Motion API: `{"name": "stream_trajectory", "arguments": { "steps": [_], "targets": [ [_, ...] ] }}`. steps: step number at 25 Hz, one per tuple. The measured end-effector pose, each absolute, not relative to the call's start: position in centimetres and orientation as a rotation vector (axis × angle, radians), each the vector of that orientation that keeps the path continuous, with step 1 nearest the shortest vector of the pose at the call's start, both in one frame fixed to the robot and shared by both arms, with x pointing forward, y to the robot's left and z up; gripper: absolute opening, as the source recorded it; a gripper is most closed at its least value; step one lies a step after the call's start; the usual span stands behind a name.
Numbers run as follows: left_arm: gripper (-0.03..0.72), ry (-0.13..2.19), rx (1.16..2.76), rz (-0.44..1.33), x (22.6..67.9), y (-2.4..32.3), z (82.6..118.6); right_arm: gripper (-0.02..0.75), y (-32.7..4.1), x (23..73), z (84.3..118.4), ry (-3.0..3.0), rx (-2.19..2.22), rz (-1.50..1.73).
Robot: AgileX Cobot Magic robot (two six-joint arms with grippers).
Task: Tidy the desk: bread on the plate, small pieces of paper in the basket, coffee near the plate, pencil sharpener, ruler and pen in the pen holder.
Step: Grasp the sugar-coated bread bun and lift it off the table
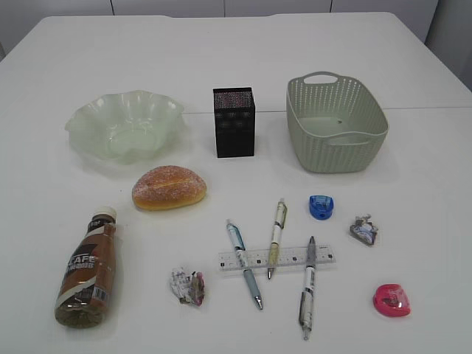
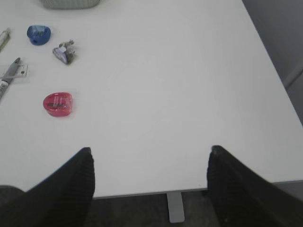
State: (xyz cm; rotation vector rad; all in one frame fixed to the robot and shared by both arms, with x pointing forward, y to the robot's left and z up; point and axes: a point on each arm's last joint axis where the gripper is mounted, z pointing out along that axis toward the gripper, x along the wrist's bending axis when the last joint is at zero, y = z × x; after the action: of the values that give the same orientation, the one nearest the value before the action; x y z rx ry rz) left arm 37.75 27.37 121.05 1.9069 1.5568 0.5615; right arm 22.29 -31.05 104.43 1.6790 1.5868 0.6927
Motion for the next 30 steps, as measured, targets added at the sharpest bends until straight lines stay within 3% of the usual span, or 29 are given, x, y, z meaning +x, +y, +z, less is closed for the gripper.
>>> {"name": "stream_trajectory", "arguments": {
  "steps": [9, 17, 23, 30],
  "targets": [
    [0.506, 1.428, 2.086, 0.586, 38.8, 25.5, 120.4, 0.574, -30.4, 25.3, 106.9, 1.732, 1.794, 0.652],
    [0.506, 1.141, 2.398, 0.667, 40.5, 20.9, 118.7, 0.574, -29.5, 30.6, 110.9, 1.843, 1.921, 0.656],
    [0.506, 0.970, 2.634, 0.811, 43.1, 16.9, 116.1, 0.574, -29.1, 35.7, 110.4, 1.955, 2.072, 0.561],
    [0.506, 0.913, 2.722, 0.832, 45.9, 14.3, 113.2, 0.574, -29.0, 37.9, 109.6, 1.978, 2.149, 0.504]
  ]
}}
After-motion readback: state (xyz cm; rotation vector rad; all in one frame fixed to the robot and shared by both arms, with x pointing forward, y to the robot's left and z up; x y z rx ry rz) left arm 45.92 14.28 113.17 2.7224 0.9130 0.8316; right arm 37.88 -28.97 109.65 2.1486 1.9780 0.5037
